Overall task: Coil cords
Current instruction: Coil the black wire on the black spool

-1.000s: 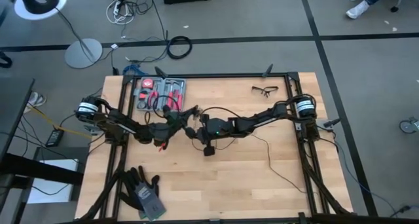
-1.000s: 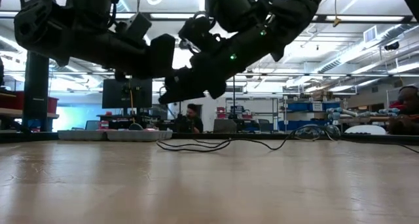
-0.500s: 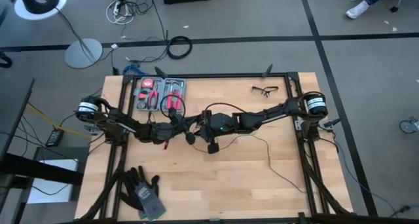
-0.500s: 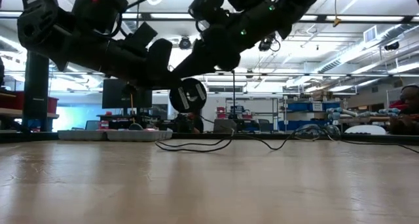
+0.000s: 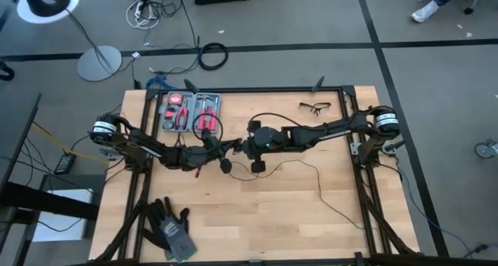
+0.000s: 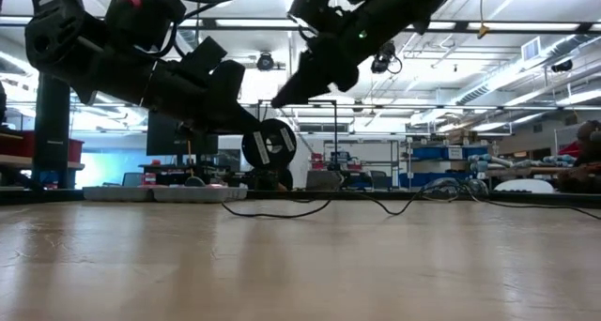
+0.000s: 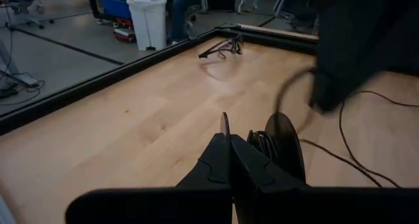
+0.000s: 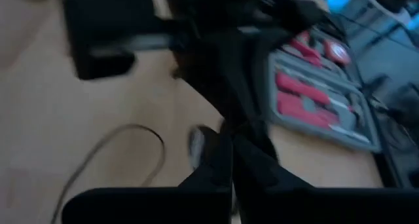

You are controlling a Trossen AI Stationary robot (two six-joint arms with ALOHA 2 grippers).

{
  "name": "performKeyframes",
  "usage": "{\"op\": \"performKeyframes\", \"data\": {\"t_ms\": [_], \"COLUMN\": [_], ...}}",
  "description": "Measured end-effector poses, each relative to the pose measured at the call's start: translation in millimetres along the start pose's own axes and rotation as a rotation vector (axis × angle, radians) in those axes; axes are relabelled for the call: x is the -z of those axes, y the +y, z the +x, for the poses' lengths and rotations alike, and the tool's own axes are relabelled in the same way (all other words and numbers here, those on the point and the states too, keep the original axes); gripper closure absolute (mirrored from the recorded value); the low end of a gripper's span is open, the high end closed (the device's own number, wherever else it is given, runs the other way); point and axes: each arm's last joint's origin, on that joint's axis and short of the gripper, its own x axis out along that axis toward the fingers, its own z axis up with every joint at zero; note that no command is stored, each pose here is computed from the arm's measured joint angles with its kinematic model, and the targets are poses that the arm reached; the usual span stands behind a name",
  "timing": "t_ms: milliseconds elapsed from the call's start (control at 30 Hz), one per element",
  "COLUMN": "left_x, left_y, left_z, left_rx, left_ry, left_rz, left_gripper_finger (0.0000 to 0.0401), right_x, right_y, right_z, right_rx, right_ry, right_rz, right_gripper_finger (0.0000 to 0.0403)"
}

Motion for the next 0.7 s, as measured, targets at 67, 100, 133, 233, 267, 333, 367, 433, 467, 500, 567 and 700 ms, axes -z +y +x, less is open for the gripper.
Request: {"op": "performKeyframes", "data": {"t_ms": [67, 100, 133, 233, 267, 333, 367, 433, 467, 500, 567, 700], "left_x": [0, -1, -2, -8, -10, -14, -16, -18, -20, -22, -26, -28], "left_y": [0, 0, 0, -4, -4, -6, -6, -5, -5, -5, -5, 0], "left_z": [0, 0, -1, -4, -7, -11, -13, -16, -16, -17, -18, -15], "left_rx": [-0.001, -0.005, -0.012, -0.036, -0.035, -0.022, -0.017, -0.012, -0.009, -0.006, -0.004, -0.073], "left_ry": [-0.001, -0.008, -0.020, -0.072, -0.081, -0.103, -0.107, -0.113, -0.125, -0.144, -0.181, -0.205], "left_rz": [-0.018, -0.025, -0.033, -0.060, -0.058, -0.061, -0.065, -0.072, -0.083, -0.100, -0.121, -0.124], "left_gripper_finger": [0.0401, 0.0401, 0.0401, 0.0401, 0.0401, 0.0401, 0.0401, 0.0401, 0.0401, 0.0401, 0.0401, 0.0401], "right_x": [2, 4, 7, 26, 33, 46, 52, 65, 71, 75, 84, 95], "right_y": [-3, -4, -5, -6, -5, -4, -4, -3, -2, 0, 4, 12], "right_z": [-5, -7, -9, -12, -12, -15, -16, -14, -12, -8, 0, 25], "right_rx": [0.012, 0.011, 0.013, 0.026, 0.034, 0.055, 0.067, 0.071, 0.057, 0.043, 0.021, 0.017], "right_ry": [0.044, 0.066, 0.076, 0.088, 0.081, 0.035, 0.005, -0.063, -0.096, -0.134, -0.176, -0.191], "right_rz": [0.018, 0.028, 0.047, 0.108, 0.129, 0.178, 0.207, 0.280, 0.319, 0.360, 0.419, 0.440], "right_gripper_finger": [0.0403, 0.0403, 0.0403, 0.0403, 0.0403, 0.0403, 0.0403, 0.0403, 0.0403, 0.0403, 0.0403, 0.0402]}}
